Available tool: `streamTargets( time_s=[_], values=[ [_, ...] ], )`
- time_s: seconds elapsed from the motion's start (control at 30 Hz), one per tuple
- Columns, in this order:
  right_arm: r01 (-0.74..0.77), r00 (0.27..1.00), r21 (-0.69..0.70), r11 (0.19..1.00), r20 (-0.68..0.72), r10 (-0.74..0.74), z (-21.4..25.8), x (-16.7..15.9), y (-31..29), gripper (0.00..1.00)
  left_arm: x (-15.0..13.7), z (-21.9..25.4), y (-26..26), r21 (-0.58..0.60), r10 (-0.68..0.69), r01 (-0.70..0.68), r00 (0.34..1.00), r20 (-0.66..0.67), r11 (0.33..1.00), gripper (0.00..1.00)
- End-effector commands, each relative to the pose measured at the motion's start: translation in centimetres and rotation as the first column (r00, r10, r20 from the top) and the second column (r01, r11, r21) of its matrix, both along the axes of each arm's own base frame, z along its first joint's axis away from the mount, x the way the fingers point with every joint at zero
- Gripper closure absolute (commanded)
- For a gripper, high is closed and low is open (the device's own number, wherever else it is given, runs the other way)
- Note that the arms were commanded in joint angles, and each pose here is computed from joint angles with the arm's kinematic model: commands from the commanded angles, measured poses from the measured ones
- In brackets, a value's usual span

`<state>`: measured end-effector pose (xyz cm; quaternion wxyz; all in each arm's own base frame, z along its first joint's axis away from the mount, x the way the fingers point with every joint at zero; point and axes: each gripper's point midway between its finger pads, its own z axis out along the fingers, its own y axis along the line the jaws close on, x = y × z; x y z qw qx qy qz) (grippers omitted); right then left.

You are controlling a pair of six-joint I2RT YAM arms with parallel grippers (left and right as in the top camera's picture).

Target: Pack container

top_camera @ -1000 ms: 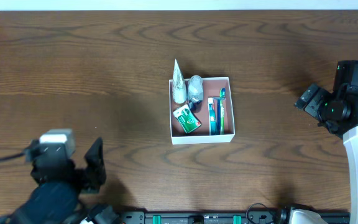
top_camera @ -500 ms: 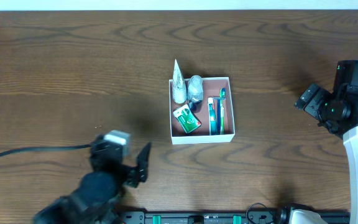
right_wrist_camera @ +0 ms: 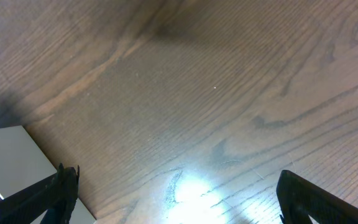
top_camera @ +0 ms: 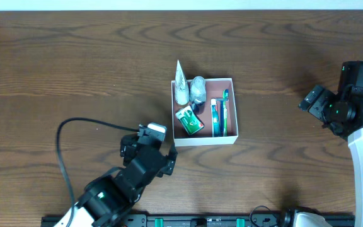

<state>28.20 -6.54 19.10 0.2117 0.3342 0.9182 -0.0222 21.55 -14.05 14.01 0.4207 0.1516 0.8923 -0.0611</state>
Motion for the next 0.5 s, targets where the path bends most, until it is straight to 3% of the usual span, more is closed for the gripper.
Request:
streamTargets(
  time_s=[0.0, 0.23, 0.47],
  values=[
    [-0.001, 1.000, -0.005, 1.000, 0.004, 0.001, 0.2, 0.1, -0.3, 0.01, -0.1, -1.9, -0.3, 0.043, -0.005, 0.008, 0.998, -0.063, 0.999, 0.02],
    [-0.001, 1.000, -0.005, 1.000, 0.003, 0.001, 0.2, 0.1, -0.3, 0.01, -0.7, -5.4, 0.4, 0.170, 0.009, 0.022, 0.984, -0.180, 0.985, 0.02],
    [-0.001, 1.000, -0.005, 1.000, 0.004, 0.001, 0.2, 0.1, -0.3, 0.01, -0.7, -5.5, 0.1, 0.168, 0.002, 0.028, 0.984, -0.176, 0.985, 0.02]
  ],
)
